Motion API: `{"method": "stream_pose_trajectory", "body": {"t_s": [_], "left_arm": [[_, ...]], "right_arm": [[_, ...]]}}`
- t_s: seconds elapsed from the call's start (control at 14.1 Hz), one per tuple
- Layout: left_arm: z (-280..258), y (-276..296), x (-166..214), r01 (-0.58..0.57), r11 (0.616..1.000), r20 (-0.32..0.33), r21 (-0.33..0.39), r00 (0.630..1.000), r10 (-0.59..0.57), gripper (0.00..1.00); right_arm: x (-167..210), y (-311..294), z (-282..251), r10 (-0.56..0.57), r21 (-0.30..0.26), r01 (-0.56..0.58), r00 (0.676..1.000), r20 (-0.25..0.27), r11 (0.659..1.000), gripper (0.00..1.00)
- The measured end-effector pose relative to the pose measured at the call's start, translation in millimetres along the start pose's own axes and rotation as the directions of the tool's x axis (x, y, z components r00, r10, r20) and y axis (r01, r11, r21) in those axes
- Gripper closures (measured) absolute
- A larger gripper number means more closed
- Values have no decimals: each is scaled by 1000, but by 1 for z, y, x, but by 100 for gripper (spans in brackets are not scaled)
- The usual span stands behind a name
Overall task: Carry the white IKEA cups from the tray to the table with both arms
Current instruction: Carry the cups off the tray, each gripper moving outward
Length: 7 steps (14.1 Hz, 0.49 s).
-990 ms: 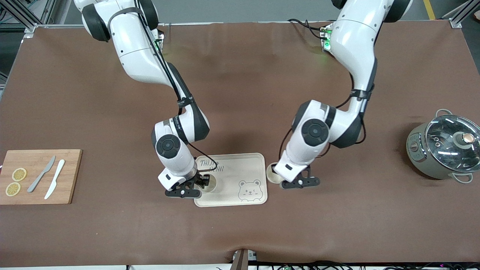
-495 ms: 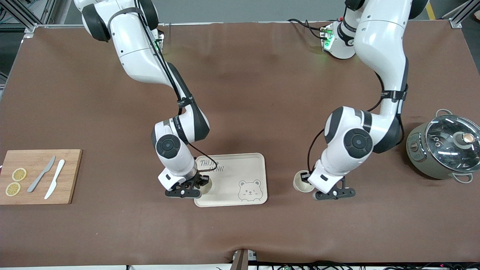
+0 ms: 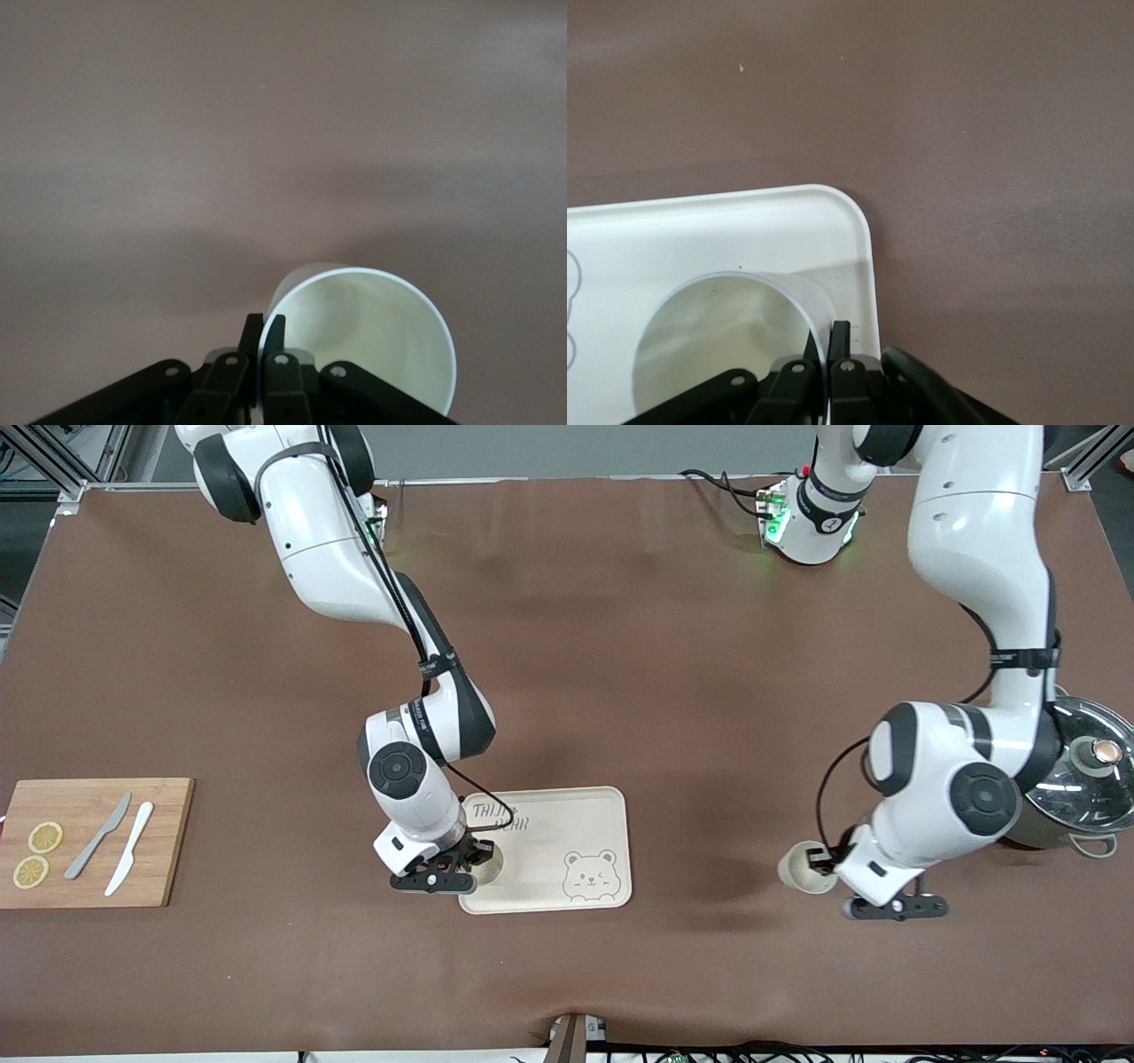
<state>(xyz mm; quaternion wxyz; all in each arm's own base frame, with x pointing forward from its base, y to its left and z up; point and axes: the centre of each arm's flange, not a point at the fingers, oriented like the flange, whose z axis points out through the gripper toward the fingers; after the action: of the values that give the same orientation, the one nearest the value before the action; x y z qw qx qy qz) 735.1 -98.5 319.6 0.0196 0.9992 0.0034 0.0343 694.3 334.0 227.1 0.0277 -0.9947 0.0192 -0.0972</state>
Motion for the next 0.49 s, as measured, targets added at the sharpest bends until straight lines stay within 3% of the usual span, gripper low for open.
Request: {"method": "stream_pose_trajectory", "body": {"t_s": [0.21, 0.49], "left_arm": [[11, -37, 1, -17, 1000, 19, 5, 1000, 16, 96], [39, -61, -1, -12, 1000, 56, 12, 998, 11, 96]], "right_arm": [[1, -1, -2, -1, 1, 1, 1000, 1, 1000, 96], [10, 8, -26, -5, -23, 6, 999, 53, 1000, 96]]}}
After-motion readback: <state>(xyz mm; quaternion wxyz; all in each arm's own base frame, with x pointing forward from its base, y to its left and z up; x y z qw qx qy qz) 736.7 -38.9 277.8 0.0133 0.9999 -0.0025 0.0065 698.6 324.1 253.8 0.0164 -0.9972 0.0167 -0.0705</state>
